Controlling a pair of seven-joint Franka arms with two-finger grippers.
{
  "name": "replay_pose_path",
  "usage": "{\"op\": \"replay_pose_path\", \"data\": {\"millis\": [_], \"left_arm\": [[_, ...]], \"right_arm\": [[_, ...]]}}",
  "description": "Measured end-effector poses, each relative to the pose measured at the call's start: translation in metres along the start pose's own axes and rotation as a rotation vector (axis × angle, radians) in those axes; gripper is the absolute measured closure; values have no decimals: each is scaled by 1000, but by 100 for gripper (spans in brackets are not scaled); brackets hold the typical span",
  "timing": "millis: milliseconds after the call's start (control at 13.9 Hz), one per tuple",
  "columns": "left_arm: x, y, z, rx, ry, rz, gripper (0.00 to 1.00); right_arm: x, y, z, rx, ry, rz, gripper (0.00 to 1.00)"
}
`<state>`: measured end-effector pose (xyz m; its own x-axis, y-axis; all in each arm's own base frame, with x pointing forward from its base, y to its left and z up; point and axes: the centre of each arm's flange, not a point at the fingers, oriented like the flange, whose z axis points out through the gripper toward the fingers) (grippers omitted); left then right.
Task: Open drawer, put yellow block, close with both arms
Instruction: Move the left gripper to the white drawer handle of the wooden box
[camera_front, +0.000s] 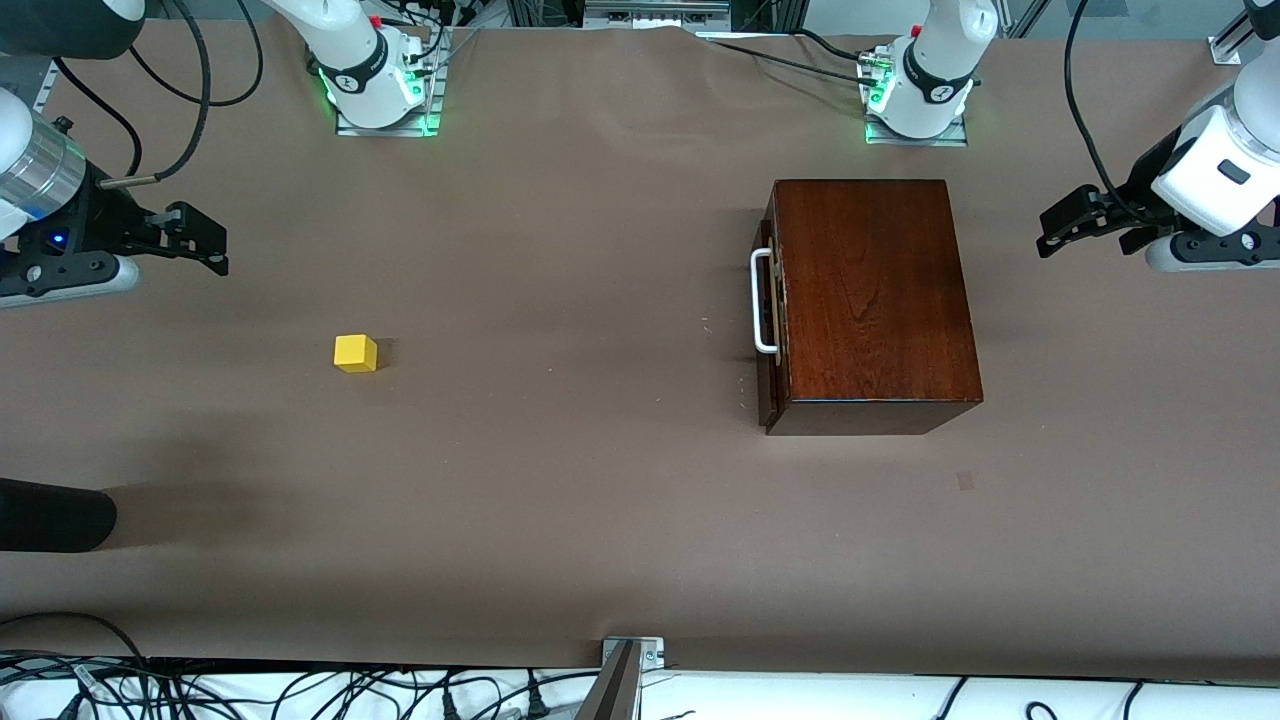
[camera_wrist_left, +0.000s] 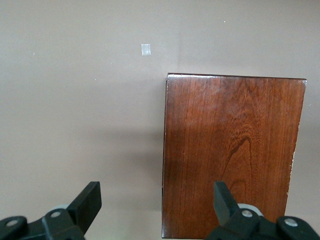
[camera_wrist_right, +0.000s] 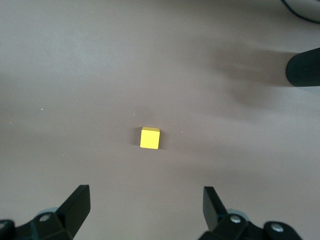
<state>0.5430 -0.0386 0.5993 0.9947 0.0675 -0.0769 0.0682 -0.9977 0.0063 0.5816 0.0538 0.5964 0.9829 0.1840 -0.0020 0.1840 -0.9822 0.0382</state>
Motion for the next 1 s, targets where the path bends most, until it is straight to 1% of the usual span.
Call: {"op": "replay_pose_path", "data": {"millis": [359, 430, 645, 861, 1004], "left_arm": [[0, 0, 0, 0, -3, 0, 0], [-1, 0, 2, 2, -17, 1, 0], [-3, 6, 16, 14, -90, 12, 0], [-5, 26, 23, 30, -177, 49, 0], [-4, 40, 21, 36, -209, 74, 0]], "right_arm": [[0, 0, 0, 0, 0, 0, 0], [0, 0, 0, 0, 0, 0, 0], [0, 0, 0, 0, 0, 0, 0], [0, 0, 0, 0, 0, 0, 0], [0, 0, 0, 0, 0, 0, 0]]}}
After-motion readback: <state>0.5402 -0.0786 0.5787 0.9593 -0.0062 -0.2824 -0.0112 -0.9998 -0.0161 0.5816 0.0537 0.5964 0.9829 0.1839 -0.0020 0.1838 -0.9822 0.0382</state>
